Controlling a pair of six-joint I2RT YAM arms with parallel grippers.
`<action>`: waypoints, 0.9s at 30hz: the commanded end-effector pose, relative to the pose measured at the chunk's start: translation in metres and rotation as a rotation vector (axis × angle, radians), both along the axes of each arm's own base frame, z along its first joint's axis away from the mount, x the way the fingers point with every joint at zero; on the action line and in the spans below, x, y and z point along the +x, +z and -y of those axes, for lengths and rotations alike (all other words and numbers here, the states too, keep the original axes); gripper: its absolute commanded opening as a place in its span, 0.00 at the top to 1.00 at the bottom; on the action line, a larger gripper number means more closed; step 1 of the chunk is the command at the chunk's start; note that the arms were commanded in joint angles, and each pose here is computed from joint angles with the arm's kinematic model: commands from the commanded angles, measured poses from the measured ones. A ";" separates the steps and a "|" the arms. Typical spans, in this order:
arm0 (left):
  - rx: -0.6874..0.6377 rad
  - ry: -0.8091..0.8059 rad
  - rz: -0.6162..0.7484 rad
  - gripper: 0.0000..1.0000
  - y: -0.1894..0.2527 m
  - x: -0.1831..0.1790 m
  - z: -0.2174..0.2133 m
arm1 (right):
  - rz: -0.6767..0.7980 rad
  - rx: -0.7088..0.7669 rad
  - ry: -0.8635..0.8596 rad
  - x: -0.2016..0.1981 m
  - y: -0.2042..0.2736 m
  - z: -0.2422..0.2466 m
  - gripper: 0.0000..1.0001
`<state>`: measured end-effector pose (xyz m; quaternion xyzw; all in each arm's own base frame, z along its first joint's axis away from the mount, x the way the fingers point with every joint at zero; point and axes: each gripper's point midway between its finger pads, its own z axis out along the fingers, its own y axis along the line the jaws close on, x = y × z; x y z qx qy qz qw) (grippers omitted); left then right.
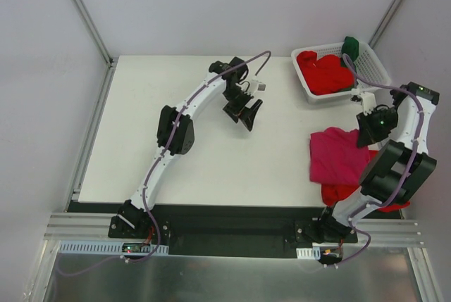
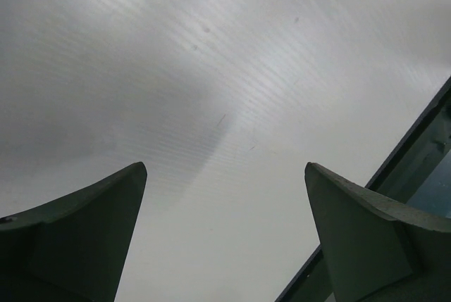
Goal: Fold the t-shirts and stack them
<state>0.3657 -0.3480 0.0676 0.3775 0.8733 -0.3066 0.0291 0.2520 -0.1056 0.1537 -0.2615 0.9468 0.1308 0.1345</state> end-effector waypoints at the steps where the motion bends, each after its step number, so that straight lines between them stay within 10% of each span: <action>1: -0.159 -0.072 0.007 0.05 0.027 -0.022 0.057 | -0.288 0.230 0.014 -0.076 0.017 -0.052 0.99; 13: -0.264 -0.006 -0.426 0.01 -0.005 -0.086 0.117 | -0.370 0.293 -0.011 -0.071 -0.002 -0.054 0.99; 27: -0.449 0.036 -0.326 0.01 0.006 -0.049 0.162 | -0.380 0.280 -0.038 -0.055 0.001 -0.044 0.99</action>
